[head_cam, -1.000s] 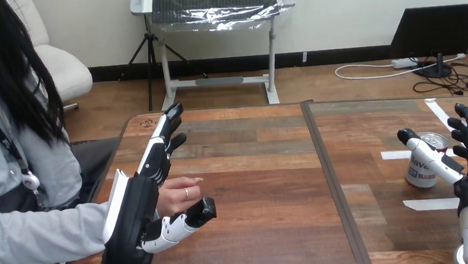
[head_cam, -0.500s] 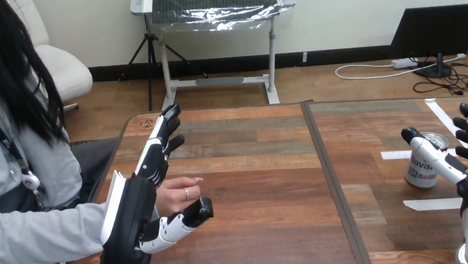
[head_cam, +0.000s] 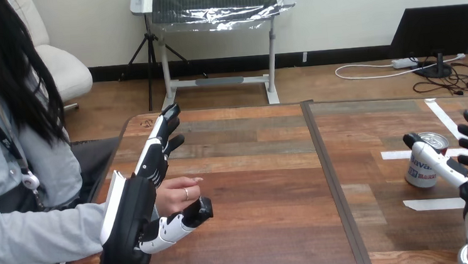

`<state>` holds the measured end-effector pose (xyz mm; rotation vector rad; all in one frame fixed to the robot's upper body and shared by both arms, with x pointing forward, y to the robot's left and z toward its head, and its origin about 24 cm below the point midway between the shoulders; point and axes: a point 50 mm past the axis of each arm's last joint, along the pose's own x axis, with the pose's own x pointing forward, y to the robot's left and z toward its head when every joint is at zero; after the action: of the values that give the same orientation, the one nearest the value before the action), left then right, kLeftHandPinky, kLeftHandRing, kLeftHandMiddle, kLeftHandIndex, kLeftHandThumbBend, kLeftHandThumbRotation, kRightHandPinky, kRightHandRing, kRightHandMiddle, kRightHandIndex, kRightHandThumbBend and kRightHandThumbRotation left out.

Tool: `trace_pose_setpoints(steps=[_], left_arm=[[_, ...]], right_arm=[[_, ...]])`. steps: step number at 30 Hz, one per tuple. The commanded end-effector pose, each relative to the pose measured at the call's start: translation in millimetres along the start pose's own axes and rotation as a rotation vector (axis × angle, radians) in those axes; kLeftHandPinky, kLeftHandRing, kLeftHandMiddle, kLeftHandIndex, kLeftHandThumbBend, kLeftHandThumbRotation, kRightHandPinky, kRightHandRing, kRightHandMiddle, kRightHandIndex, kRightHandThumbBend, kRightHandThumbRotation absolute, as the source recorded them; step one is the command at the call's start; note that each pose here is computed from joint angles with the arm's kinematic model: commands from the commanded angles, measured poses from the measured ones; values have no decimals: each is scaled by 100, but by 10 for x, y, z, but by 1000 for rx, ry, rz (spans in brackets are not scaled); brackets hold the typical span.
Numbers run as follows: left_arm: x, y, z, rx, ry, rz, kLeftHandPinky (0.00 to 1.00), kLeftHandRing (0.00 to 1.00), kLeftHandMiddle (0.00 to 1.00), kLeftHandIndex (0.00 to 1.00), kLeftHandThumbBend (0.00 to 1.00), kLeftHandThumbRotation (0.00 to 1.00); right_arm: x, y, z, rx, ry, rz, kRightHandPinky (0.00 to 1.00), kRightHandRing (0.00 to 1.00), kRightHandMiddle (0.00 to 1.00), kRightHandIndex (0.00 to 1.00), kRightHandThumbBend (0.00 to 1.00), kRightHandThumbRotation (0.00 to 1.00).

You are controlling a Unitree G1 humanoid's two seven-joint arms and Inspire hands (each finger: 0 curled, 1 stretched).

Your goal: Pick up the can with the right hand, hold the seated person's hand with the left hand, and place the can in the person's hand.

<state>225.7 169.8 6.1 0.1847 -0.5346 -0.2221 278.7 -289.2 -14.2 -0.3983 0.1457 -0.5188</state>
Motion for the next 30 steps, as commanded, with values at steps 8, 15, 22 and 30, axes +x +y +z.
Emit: trace_pose_setpoints(steps=[8,15,22,30], left_arm=[[189,59,74,20,-81,3,89,96,99,95,100,72],[181,72,77,34,-79,4,89,96,98,94,100,73],[180,78,78,40,-77,4,87,95,98,94,100,74],[180,77,77,36,-79,4,87,95,98,94,100,73]], right_arm=[[194,-47,232,9,-34,-23,81,87,88,92,100,45],[183,-31,195,3,-7,-13,82,87,89,92,100,45],[174,-14,164,-37,15,-4,82,87,88,92,100,47],[164,4,136,-33,41,1,83,88,88,92,100,46]])
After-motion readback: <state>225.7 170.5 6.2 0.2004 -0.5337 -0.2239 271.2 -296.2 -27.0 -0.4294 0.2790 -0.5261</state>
